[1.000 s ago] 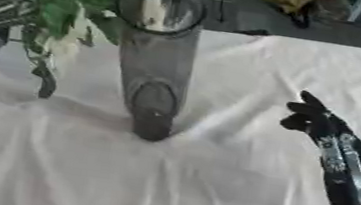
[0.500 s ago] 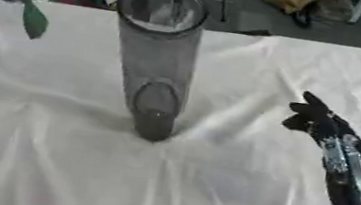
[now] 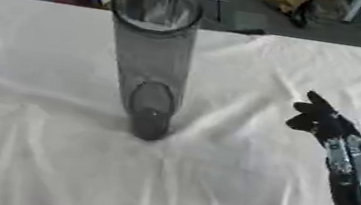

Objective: Arrange flowers into the vase.

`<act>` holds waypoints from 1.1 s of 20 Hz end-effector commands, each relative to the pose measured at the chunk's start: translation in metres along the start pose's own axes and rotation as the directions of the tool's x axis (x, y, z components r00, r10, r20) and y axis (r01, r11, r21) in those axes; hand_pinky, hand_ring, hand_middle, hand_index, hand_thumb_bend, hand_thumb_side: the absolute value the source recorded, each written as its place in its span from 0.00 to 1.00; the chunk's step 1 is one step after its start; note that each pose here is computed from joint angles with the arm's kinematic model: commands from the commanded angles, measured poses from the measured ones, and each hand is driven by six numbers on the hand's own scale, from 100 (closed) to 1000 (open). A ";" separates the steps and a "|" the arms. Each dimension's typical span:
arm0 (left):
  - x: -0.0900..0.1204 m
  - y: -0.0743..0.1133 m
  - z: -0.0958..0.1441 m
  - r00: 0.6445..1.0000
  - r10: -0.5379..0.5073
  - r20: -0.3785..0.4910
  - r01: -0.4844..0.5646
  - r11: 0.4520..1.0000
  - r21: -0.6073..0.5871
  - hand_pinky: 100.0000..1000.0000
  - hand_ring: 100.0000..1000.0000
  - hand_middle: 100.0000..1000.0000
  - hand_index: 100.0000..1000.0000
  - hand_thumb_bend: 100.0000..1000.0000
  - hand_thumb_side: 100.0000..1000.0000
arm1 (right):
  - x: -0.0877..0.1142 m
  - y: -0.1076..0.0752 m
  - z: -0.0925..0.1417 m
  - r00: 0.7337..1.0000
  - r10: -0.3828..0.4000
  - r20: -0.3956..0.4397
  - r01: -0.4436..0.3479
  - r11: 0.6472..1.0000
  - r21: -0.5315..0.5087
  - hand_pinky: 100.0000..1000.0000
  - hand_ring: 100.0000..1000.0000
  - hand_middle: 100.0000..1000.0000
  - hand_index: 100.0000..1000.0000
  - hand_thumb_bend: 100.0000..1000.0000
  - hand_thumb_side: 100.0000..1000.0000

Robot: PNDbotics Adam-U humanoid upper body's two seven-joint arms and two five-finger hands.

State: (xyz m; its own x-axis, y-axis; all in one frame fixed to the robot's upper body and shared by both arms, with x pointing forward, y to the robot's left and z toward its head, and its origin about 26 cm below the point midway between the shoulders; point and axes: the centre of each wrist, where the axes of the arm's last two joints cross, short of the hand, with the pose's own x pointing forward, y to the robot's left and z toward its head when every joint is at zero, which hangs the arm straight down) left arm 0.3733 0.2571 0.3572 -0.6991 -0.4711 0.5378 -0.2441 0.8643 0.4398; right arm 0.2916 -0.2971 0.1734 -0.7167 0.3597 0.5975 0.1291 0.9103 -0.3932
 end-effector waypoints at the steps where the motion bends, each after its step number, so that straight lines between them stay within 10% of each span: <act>1: 0.019 0.012 -0.006 0.996 0.062 0.059 -0.064 0.998 0.028 0.00 0.00 0.00 0.01 0.00 0.64 | 0.005 -0.005 -0.002 1.000 0.013 0.020 -0.013 1.000 0.003 0.67 1.00 0.50 0.74 0.00 0.98; 22: 0.068 -0.001 -0.037 0.823 0.534 0.195 -0.535 0.843 -0.054 0.00 0.00 0.00 0.01 0.02 0.71 | 0.004 -0.003 0.002 1.000 -0.002 0.001 0.002 1.000 0.029 0.67 1.00 0.50 0.75 0.00 0.98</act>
State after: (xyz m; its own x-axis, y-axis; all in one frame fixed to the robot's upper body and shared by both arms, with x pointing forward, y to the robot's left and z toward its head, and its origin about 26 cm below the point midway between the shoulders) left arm 0.3564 0.2184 0.4089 -0.8220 0.0875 0.5627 0.1868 0.9749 0.1213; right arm 0.2896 -0.2971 0.1684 -0.7029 0.3509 0.6187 0.1057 0.9117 -0.3970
